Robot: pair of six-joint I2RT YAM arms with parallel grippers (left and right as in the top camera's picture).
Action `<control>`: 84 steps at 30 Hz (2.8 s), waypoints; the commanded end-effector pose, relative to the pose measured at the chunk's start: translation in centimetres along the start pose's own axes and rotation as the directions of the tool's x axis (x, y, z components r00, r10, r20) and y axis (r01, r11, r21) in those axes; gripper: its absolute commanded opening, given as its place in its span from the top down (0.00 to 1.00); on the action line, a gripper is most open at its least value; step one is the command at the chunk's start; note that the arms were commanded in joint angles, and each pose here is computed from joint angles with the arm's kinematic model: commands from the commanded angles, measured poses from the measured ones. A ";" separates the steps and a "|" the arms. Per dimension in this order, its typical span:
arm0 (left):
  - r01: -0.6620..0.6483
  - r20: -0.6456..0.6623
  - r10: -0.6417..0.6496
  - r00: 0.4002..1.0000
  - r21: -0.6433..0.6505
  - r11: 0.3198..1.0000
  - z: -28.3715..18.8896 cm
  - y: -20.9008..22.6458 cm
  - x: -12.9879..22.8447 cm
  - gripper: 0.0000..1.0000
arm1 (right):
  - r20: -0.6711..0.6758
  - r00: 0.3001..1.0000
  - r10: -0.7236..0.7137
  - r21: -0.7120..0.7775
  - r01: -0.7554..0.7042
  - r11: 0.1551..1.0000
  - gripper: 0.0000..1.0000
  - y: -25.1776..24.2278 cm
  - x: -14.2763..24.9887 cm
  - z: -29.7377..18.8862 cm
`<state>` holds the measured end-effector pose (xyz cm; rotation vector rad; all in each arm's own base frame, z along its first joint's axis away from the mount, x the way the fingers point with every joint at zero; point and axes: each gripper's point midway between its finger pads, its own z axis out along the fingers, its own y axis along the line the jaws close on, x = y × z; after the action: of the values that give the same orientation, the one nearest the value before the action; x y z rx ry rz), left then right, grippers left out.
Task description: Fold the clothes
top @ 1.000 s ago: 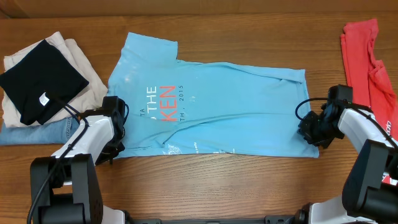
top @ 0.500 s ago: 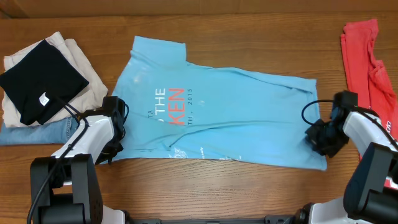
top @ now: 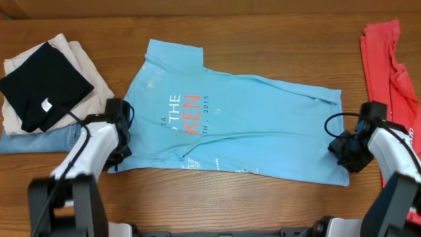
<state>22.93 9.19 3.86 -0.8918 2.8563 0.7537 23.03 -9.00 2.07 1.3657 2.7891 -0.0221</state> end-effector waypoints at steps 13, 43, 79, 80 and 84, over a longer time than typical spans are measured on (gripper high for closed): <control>-0.396 0.496 0.048 0.867 0.626 0.672 -16.3 -9.1 -9.3 0.04 | 0.200 0.972 -0.125 -0.341 0.189 0.921 0.36 6.5 -2.5 -8.7; -0.410 0.421 0.107 0.900 0.742 0.530 -6.6 -28.9 -23.4 0.35 | 0.215 0.960 -0.177 -0.342 0.244 0.908 0.36 7.5 -2.0 -8.8; -0.369 0.303 0.210 0.929 0.737 0.566 -4.2 -28.0 -20.1 0.96 | 0.386 0.898 -0.212 -0.355 0.357 0.864 0.56 14.1 -11.6 -0.1; -0.369 0.304 0.210 0.929 0.736 0.568 -4.2 -28.0 -20.2 0.96 | 0.386 0.898 -0.212 -0.345 0.354 0.869 0.56 13.9 -11.7 0.1; -0.368 0.304 0.208 0.930 0.722 0.586 -3.9 -27.8 -20.3 0.96 | 0.395 0.895 -0.208 -0.338 0.352 0.873 0.56 14.0 -12.1 0.6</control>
<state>56.19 -2.49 0.63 -0.1793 2.6664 -0.4448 40.26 -9.26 1.47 0.7809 2.5097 0.3051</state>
